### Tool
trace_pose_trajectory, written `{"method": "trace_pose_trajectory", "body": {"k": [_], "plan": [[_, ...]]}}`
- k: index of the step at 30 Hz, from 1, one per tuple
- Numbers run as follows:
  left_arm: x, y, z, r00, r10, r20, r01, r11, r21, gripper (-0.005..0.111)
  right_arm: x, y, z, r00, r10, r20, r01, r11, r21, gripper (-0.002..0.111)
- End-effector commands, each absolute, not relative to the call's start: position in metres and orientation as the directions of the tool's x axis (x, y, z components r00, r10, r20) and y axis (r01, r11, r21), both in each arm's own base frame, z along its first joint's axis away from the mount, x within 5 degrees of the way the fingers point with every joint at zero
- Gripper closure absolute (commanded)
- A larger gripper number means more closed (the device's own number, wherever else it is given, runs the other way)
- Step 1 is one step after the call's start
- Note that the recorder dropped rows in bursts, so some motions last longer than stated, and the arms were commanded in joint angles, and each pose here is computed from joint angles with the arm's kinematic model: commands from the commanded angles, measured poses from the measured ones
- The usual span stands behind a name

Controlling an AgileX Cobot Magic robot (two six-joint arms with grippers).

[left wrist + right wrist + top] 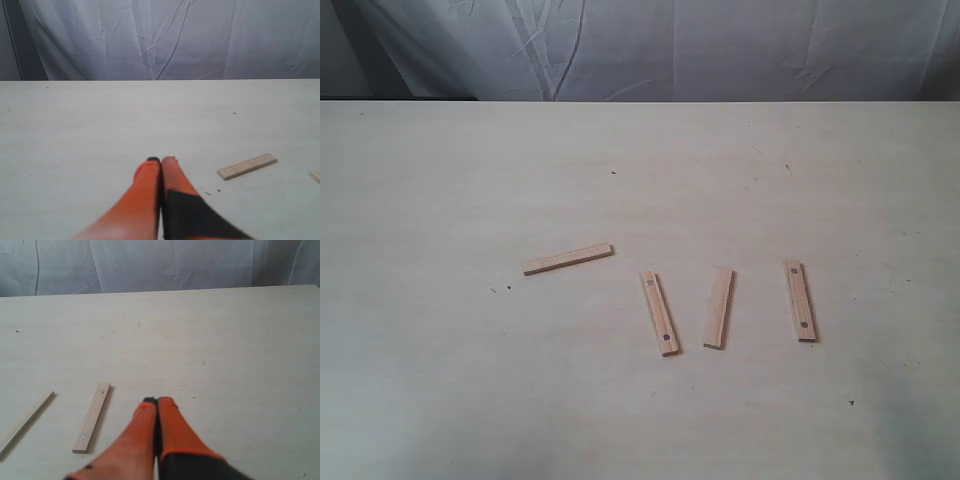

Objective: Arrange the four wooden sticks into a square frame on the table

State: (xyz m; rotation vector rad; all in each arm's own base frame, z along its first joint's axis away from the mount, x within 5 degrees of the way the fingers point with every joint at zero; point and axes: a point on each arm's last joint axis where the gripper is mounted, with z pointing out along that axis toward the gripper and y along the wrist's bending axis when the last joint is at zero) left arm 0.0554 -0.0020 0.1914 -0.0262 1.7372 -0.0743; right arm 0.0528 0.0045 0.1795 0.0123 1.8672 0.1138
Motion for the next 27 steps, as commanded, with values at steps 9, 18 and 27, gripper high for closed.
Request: {"method": "trace_pose_trajectory", "body": {"k": [9,18,27], "plan": [[0.055,-0.002,0.191,-0.153,-0.063,-0.986,0.022,0.998,-0.067,0.107,0.053,0.004,0.18,-0.277,0.068,-0.958,-0.044,0.995,0.084,0.109],[0.055,-0.002,0.191,-0.153,-0.063,-0.986,0.022,0.998,-0.067,0.107,0.053,0.004,0.18,-0.277,0.068,-0.959,-0.044,0.995,0.084,0.109],[0.055,-0.002,0.191,-0.153,-0.063,-0.986,0.022,0.998,-0.067,0.107,0.056,0.003,0.205,-0.008,0.082,-0.997,-0.057,0.995,0.082,0.109]]}}
